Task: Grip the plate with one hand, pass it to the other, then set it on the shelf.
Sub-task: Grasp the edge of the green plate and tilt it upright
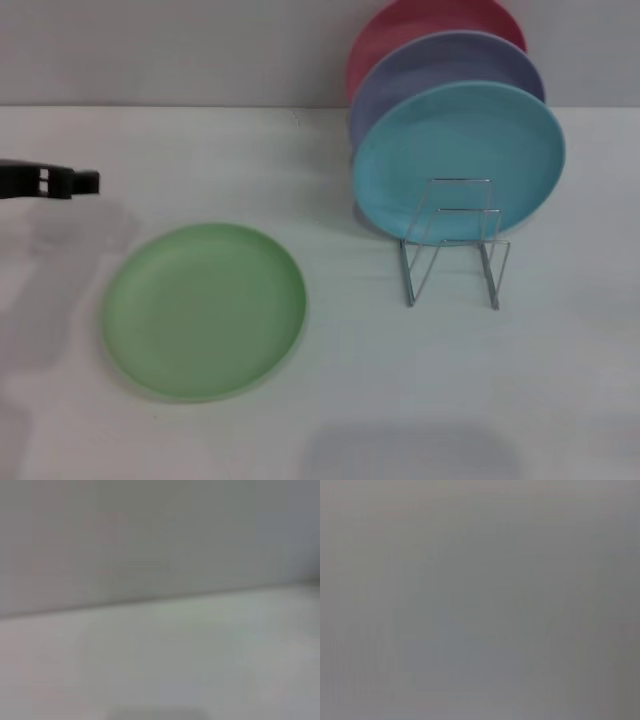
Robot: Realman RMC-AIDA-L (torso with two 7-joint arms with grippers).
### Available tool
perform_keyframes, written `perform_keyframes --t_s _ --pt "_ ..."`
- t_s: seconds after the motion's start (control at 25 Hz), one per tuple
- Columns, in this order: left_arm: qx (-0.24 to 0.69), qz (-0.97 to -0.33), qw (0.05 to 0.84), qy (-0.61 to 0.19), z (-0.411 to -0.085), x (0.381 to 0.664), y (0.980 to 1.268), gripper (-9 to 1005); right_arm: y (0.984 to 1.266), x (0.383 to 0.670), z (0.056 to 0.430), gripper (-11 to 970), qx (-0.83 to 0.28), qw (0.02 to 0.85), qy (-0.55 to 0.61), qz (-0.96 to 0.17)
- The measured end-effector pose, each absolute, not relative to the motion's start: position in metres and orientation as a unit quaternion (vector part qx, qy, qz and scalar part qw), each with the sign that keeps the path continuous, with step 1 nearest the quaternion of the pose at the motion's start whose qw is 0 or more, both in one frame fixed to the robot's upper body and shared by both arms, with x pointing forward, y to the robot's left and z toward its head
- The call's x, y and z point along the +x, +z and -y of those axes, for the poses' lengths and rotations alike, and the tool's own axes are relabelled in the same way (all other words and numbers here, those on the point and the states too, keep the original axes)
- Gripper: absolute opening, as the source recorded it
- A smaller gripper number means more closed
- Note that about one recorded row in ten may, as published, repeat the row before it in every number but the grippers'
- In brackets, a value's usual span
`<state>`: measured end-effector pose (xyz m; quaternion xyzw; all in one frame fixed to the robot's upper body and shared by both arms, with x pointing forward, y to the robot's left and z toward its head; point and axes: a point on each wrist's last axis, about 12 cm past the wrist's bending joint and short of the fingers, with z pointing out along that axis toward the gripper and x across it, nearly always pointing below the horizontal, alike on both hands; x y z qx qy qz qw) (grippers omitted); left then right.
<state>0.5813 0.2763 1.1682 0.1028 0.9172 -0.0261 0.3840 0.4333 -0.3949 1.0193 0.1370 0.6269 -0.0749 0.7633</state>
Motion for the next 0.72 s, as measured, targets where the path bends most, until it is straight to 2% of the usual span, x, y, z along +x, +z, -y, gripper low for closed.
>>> perform_keyframes --t_s 0.24,0.72 --pt "0.113 -0.927 0.356 -0.044 -0.273 0.580 1.165 736 1.020 0.433 0.395 832 0.139 0.764 -0.076 -0.626" --pt "0.103 -0.950 0.290 -0.050 -0.277 0.575 1.134 717 1.020 0.435 0.395 832 0.137 0.765 -0.075 -0.624"
